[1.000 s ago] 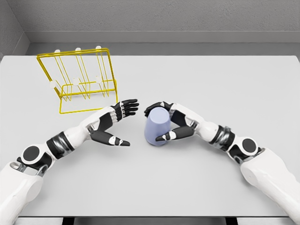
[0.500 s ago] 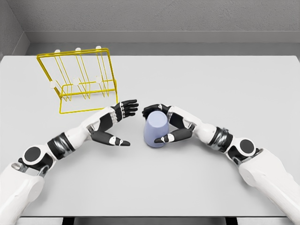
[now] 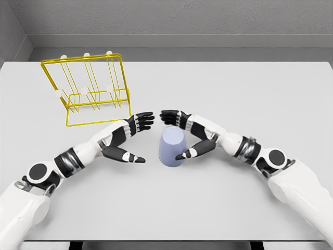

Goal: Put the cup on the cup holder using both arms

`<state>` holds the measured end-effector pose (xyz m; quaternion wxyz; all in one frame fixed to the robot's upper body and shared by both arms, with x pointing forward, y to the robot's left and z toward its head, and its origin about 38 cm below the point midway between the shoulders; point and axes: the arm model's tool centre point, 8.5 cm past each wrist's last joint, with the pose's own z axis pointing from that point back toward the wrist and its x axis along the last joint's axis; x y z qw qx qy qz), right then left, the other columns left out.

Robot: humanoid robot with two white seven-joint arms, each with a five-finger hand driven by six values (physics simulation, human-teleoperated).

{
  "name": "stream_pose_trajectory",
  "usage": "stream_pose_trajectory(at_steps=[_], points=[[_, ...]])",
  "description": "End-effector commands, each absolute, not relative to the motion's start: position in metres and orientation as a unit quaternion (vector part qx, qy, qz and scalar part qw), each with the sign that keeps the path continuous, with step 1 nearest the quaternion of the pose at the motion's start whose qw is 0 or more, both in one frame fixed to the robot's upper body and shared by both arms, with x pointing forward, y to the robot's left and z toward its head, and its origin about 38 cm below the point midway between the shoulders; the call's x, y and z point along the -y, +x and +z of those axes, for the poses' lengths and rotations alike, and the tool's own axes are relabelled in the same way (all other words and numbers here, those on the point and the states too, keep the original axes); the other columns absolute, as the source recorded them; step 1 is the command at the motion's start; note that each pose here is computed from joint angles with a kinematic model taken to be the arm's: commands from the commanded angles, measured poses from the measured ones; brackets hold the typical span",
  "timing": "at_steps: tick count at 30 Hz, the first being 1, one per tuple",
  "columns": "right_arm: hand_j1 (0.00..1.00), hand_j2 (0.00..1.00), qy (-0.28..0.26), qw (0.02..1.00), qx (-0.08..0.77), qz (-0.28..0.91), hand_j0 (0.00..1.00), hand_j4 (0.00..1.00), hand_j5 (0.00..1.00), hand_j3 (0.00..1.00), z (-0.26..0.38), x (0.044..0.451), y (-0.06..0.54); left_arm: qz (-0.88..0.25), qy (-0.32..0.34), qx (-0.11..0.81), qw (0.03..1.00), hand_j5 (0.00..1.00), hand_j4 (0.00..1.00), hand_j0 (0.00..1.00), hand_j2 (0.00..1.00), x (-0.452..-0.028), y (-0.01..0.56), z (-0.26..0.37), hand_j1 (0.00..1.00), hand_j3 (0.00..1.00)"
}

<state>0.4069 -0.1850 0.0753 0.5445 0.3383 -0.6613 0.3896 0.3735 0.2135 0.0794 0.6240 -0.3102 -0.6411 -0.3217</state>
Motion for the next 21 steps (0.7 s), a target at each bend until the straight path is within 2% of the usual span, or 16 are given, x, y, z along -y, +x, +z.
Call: stream_pose_trajectory(at_steps=[1,6,9,14,21], points=[[1.0,1.0,0.32,0.551,0.658,0.402,1.0,1.0,1.0,1.0,0.074,0.2,0.408,-0.318,-0.315,0.641,0.623,1.0,1.0,1.0,1.0,-0.211,0.373,0.079,1.0,1.0],[1.0,1.0,0.29,0.555,0.658,0.418,1.0,1.0,1.0,1.0,0.083,0.229,0.413,-0.307,-0.319,0.64,0.628,1.0,1.0,1.0,1.0,-0.207,0.376,0.073,1.0,1.0],[1.0,1.0,0.257,0.544,0.672,0.432,1.0,1.0,1.0,1.0,0.11,0.252,0.429,-0.305,-0.318,0.638,0.631,1.0,1.0,1.0,1.0,-0.207,0.377,0.07,1.0,1.0],[1.0,1.0,0.18,0.533,0.684,0.465,1.0,1.0,1.0,1.0,0.157,0.314,0.443,-0.299,-0.328,0.639,0.628,1.0,1.0,1.0,1.0,-0.196,0.376,0.067,1.0,1.0],[1.0,1.0,0.126,0.502,0.692,0.503,1.0,1.0,1.0,1.0,0.194,0.344,0.449,-0.317,-0.32,0.648,0.614,1.0,1.0,1.0,1.0,-0.186,0.375,0.071,1.0,1.0]])
